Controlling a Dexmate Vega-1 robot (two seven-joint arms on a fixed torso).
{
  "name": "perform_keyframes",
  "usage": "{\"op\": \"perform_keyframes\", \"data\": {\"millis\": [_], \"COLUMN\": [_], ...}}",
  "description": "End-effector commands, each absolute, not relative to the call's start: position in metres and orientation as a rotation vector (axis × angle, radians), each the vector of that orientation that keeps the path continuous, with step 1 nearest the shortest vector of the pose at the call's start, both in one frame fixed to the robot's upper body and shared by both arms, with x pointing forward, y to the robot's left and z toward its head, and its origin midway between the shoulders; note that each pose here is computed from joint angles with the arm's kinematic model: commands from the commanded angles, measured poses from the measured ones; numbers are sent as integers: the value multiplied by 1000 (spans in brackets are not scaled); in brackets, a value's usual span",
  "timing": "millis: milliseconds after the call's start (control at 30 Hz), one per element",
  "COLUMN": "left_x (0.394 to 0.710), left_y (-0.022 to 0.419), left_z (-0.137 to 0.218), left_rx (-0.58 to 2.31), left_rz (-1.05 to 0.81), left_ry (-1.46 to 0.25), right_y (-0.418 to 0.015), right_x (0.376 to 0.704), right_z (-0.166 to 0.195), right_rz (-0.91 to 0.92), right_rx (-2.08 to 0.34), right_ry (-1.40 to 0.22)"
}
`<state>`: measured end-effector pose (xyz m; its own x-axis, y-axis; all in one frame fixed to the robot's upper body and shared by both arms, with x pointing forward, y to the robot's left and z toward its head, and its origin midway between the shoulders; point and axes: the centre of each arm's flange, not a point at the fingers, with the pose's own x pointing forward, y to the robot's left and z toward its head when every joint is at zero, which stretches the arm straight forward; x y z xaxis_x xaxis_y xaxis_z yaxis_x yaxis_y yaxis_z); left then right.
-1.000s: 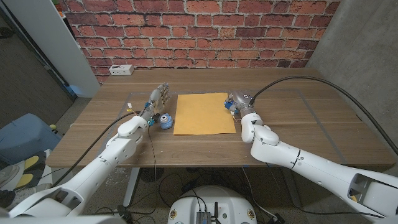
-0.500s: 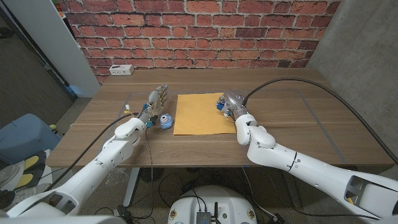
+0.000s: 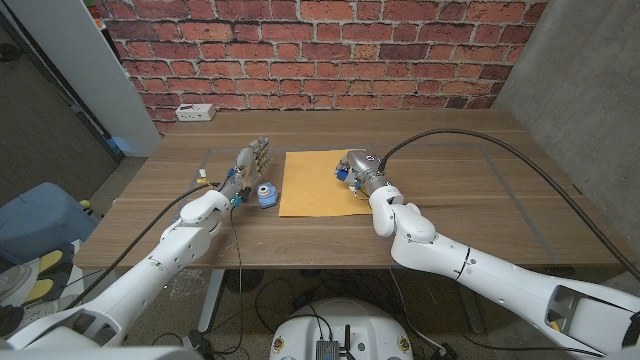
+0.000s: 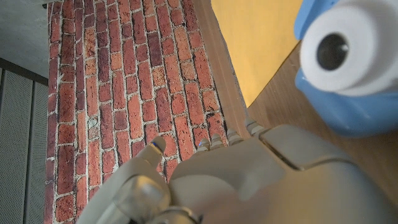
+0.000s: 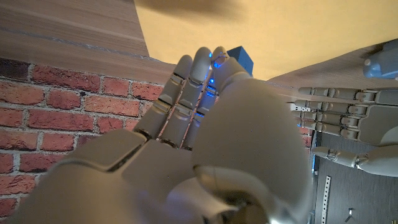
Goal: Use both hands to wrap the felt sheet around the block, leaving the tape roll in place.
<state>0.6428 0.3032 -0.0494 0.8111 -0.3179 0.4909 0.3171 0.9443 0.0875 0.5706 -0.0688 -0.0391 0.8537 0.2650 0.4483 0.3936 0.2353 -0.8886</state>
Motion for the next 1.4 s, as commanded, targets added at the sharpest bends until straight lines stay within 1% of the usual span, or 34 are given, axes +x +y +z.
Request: {"op": "perform_keyframes", "data": {"millis": [33, 767, 1167, 1400], "left_x": [647, 648, 646, 645], "left_y": [308, 316, 316, 315], "left_z": [-48, -53, -53, -53], "left_rx": [3, -8, -4, -4], "left_rz": [-350, -342, -343, -348], "left_ry": [-524, -520, -522, -525], "right_y": [-48, -28, -26, -27], "right_x": [574, 587, 594, 592], "right_z": [-44, -50, -59, -61], "right_rz": [-24, 60, 79, 77], "right_rx": [-1379, -1412, -1447, -1466], "right_ry": [-601, -590, -505, -474]}}
